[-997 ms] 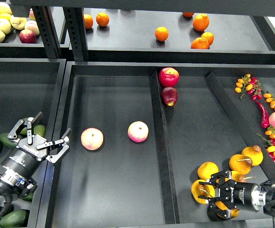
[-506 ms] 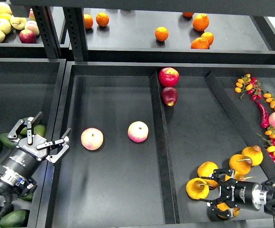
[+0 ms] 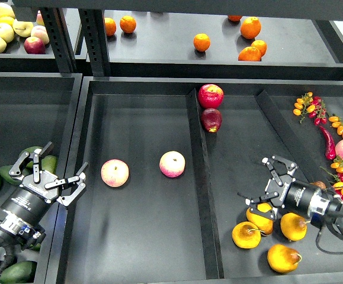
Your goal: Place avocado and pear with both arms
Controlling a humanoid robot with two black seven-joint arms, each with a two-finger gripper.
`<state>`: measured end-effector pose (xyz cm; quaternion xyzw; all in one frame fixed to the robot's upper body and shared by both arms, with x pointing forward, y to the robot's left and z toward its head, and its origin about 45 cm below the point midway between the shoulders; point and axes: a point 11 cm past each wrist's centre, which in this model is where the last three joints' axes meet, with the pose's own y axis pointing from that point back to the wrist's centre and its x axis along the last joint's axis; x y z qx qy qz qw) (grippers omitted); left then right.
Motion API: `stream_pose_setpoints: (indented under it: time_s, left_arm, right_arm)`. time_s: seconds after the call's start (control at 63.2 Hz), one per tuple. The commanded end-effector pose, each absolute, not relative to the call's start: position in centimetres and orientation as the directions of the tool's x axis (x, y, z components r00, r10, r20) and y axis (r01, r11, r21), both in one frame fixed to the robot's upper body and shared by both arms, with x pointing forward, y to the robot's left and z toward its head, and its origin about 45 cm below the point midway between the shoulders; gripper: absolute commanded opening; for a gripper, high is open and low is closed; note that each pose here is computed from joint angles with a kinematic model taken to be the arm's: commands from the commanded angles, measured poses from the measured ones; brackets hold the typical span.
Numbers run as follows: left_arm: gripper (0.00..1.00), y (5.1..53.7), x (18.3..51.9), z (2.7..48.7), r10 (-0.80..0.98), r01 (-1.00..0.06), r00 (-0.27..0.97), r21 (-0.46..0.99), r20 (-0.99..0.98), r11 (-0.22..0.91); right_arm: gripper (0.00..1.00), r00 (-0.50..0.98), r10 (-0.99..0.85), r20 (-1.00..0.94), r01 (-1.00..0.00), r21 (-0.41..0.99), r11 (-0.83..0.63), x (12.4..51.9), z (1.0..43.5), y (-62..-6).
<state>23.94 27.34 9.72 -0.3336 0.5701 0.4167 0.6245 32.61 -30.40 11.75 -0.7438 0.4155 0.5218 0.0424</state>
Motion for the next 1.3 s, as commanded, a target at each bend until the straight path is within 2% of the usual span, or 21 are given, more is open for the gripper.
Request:
stream_pose_setpoints:
  time_s: [0.0, 0.317, 0.475, 0.696, 0.87, 1.013, 1.171, 1.282]
  left_arm:
    - [0.99, 27.4, 23.3, 9.3, 0.140, -0.901, -0.013, 0.072, -0.990, 0.428]
    - [0.99, 27.2, 23.5, 10.0, 0.144, -0.899, 0.008, 0.056, -0.989, 0.435]
    - [0.99, 27.2, 23.9, 10.6, 0.148, -0.900, 0.032, 0.036, -0.988, 0.435]
    - [0.99, 27.3, 24.8, 11.3, 0.150, -0.901, 0.057, 0.014, -0.987, 0.434]
    - [0.99, 26.8, 24.7, 11.2, 0.148, -0.894, 0.054, 0.018, -0.988, 0.447]
    - [0.99, 27.0, 24.5, 10.5, 0.149, -0.896, 0.031, 0.039, -0.988, 0.442]
    - [0.99, 28.0, 22.9, 6.8, 0.141, -0.900, -0.095, 0.146, -0.985, 0.411]
    - [0.99, 27.9, 22.1, 5.2, 0.139, -0.890, -0.147, 0.192, -0.979, 0.412]
  right_arm:
    - [0.98, 0.089, -0.471, -0.878, -0.739, 0.259, -0.622, 34.0, 12.2, -29.2]
    - [0.99, 0.064, -0.280, -0.958, -0.850, 0.095, -0.518, 36.5, 13.5, -28.0]
    - [0.99, 0.031, -0.100, -0.994, -0.886, 0.019, -0.463, 37.2, 13.6, -25.4]
    - [0.99, 0.024, -0.068, -0.997, -0.913, 0.006, -0.407, 37.2, 13.5, -26.8]
    - [1.00, -0.004, -0.071, -0.997, -0.913, 0.032, -0.406, 36.1, 12.2, -26.9]
    - [1.00, -0.085, -0.078, -0.993, -0.906, 0.110, -0.409, 34.4, 9.4, -26.9]
    - [1.00, -0.175, -0.089, -0.981, -0.886, 0.196, -0.421, 30.6, 5.7, -26.7]
    - [1.00, -0.147, -0.101, -0.984, -0.890, 0.176, -0.420, 28.1, 4.4, -26.2]
